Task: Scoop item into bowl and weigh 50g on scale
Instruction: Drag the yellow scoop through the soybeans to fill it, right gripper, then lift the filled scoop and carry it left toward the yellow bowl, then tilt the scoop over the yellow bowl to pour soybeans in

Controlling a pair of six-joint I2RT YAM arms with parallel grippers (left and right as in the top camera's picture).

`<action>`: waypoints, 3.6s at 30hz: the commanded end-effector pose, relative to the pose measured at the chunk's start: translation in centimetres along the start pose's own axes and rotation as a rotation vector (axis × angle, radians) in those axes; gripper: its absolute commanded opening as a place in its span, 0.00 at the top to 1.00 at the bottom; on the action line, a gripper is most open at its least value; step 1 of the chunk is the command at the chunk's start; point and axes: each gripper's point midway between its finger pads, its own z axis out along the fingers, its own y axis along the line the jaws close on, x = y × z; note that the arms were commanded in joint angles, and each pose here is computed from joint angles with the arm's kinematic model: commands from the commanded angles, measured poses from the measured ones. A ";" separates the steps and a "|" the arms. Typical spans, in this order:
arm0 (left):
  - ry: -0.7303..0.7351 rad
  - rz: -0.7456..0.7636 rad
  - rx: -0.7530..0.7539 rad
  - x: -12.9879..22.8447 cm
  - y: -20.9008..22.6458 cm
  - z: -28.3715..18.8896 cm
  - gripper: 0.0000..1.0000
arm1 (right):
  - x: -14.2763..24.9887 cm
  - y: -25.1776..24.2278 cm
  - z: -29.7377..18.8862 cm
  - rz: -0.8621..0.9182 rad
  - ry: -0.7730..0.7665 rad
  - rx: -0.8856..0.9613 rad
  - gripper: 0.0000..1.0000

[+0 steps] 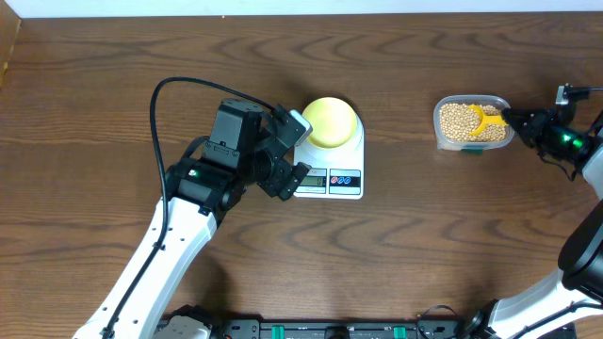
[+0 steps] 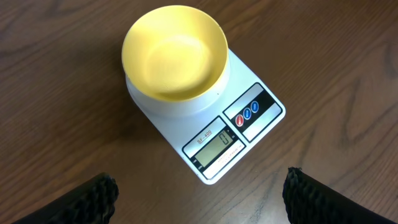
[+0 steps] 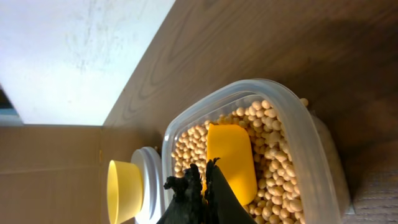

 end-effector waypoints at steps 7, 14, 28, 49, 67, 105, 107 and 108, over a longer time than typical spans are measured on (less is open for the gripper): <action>-0.007 0.020 -0.002 0.0 -0.1 -0.3 0.13 | -0.9 0.7 -1.2 0.037 -0.020 -0.093 0.99; -0.007 0.020 -0.002 0.0 -0.1 -0.3 0.13 | -1.4 0.8 -1.7 0.058 -0.035 -0.107 0.99; -0.007 0.020 -0.002 0.0 -0.1 -0.3 0.13 | -1.4 1.9 -1.8 0.068 -0.019 -0.170 0.99; -0.007 0.020 -0.002 0.0 -0.1 -0.3 0.13 | -0.3 4.7 -1.7 0.128 0.063 -0.301 0.99; -0.007 0.020 -0.002 0.0 -0.1 -0.3 0.13 | 3.1 12.8 4.8 0.034 0.230 -0.418 0.99; -0.007 0.020 -0.002 0.0 -0.1 -0.3 0.13 | 12.9 21.2 13.0 -0.381 0.334 -0.512 0.99; -0.007 0.020 -0.002 0.0 -0.1 -0.3 0.13 | 12.9 21.2 13.0 -0.426 0.322 -0.520 0.99; -0.007 0.020 -0.002 0.0 -0.1 -0.3 0.13 | 12.9 21.2 13.0 -0.443 0.317 -0.523 0.99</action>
